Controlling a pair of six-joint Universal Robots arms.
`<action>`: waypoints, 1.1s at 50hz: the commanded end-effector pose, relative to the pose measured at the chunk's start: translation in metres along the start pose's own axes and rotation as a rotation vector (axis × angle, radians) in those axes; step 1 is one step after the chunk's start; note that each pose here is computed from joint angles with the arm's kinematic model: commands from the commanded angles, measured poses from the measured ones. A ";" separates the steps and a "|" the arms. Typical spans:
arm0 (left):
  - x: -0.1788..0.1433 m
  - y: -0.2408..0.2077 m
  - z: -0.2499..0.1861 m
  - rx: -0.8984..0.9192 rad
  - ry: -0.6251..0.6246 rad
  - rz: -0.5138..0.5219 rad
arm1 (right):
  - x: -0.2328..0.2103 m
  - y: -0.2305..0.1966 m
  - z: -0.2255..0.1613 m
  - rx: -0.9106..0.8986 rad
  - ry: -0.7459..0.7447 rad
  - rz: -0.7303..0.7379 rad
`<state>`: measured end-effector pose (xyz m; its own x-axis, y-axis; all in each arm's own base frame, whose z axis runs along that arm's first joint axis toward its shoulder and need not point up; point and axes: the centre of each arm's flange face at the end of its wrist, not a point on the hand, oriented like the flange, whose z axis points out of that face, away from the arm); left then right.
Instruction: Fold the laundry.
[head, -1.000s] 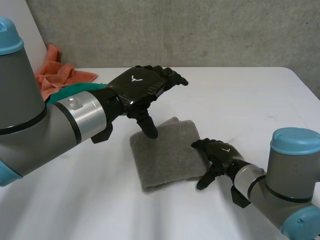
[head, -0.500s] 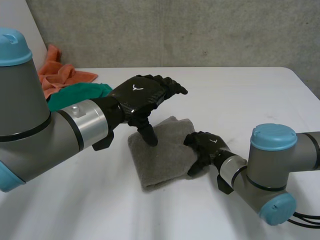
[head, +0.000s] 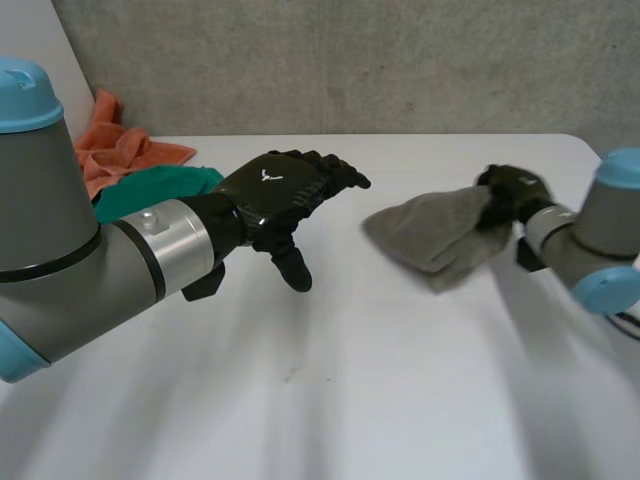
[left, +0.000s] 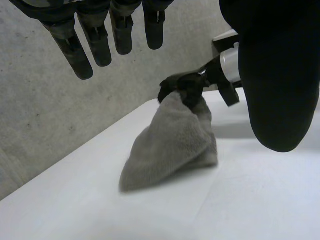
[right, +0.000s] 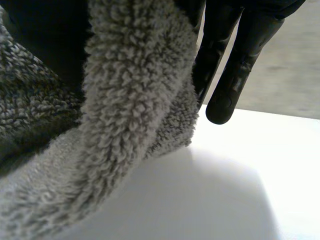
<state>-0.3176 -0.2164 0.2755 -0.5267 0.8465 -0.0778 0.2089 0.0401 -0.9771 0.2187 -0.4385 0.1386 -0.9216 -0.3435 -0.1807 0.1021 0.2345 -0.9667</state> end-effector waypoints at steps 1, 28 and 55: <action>-0.001 0.000 0.001 0.008 -0.004 0.002 | 0.094 -0.015 0.032 0.036 0.157 -0.041; -0.004 0.013 0.010 -0.027 -0.031 -0.017 | 0.227 -0.030 0.034 0.099 0.653 -0.366; 0.000 0.017 0.004 -0.042 -0.027 -0.024 | 0.226 -0.027 -0.009 -0.384 0.660 -0.790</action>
<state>-0.3202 -0.2210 0.2596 -0.5533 0.8305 -0.0643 0.2262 0.0755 -0.9712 0.0249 -0.5332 0.1306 -0.8990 0.0843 0.4298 -0.3928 0.2789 -0.8763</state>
